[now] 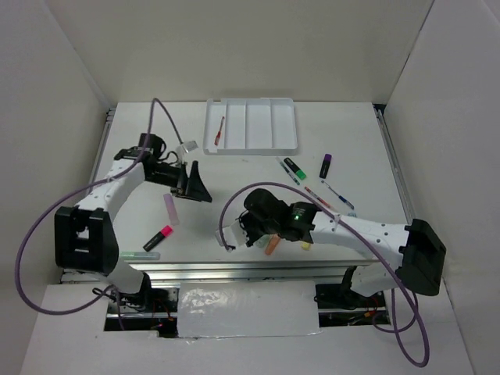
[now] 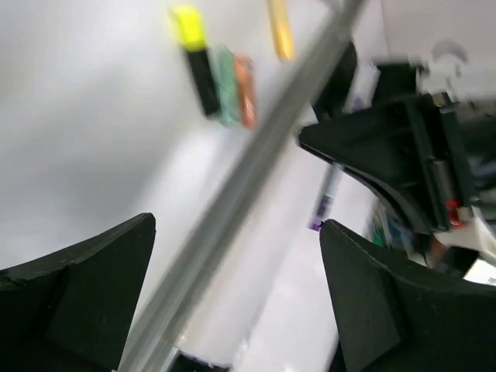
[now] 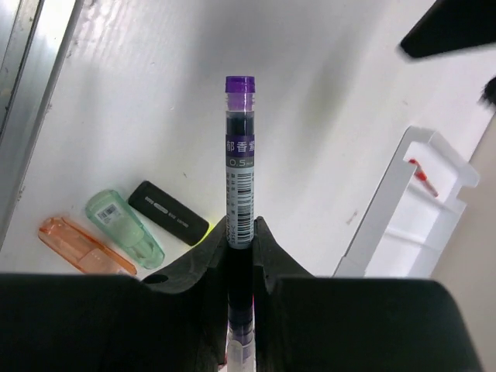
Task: Sort the stationery into containers
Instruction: Place the pen in the storage box.
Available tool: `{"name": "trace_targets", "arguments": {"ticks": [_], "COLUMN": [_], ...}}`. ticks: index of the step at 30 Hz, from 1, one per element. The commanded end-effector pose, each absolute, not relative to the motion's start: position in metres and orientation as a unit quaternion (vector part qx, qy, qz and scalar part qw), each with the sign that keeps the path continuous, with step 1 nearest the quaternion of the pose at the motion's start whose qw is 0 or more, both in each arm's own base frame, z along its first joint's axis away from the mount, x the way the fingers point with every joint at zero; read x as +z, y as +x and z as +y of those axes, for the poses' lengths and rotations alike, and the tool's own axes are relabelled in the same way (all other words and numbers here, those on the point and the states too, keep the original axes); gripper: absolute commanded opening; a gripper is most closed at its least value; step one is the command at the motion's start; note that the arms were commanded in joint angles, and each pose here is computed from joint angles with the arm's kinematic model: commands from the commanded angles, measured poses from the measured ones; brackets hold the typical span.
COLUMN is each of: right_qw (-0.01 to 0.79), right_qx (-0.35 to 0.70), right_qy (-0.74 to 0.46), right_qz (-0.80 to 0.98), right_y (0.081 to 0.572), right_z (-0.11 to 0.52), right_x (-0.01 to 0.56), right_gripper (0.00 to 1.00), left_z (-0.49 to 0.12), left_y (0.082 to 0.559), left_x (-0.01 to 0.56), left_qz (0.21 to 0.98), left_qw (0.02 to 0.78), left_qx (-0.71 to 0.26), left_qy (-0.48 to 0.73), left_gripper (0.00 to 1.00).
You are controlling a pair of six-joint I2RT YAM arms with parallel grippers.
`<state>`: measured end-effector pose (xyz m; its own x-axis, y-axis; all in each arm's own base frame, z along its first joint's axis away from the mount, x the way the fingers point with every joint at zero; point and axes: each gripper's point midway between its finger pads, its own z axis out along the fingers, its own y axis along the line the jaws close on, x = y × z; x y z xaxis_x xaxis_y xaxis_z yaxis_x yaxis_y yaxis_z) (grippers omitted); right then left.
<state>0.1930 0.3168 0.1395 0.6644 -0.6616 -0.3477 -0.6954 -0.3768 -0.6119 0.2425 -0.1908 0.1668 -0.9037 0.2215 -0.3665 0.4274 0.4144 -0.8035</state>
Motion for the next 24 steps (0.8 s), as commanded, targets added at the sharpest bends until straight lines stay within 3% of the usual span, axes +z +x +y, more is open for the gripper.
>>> {"name": "trace_targets", "arguments": {"ticks": [1,3,11,12,13,18,24], "right_qw": [0.435,0.442,0.413,0.455,0.424,0.497,0.502], "right_qx": [0.067,0.105,0.248,0.271,0.289,0.315,0.353], "right_qy": [-0.774,-0.726,-0.384,-0.353,-0.310,-0.214,-0.153], "right_qz": [0.454,0.516,0.788,0.772,0.800,0.780,0.775], "right_y": [0.209,0.224,0.415,0.434,0.456,0.503,0.543], "right_z": [0.327,0.332,0.353,0.359,0.364,0.384,0.401], "right_x": [0.191,0.201,0.268,0.315,0.286,0.284,0.251], "right_gripper": [0.00,0.00,0.00,0.00,0.00,0.00,0.00], "left_z": [-0.160,-0.137,-0.132,-0.132,-0.133,-0.125,-0.111], "left_y": [0.292,0.307,0.308,0.307,0.305,0.304,0.307], "left_x": [0.192,0.203,0.208,0.207,0.203,0.196,0.187], "left_qz": [0.846,0.851,0.861,0.862,0.863,0.868,0.873], "left_qw": [0.227,0.272,0.334,0.337,0.334,0.338,0.335], "left_qx": [-0.461,-0.438,-0.373,-0.368,-0.369,-0.354,-0.349], "left_qy": [0.142,0.098,0.095,0.092,0.091,0.082,0.059], "left_gripper": [0.99,0.99,0.99,0.99,0.99,0.99,0.99]}}
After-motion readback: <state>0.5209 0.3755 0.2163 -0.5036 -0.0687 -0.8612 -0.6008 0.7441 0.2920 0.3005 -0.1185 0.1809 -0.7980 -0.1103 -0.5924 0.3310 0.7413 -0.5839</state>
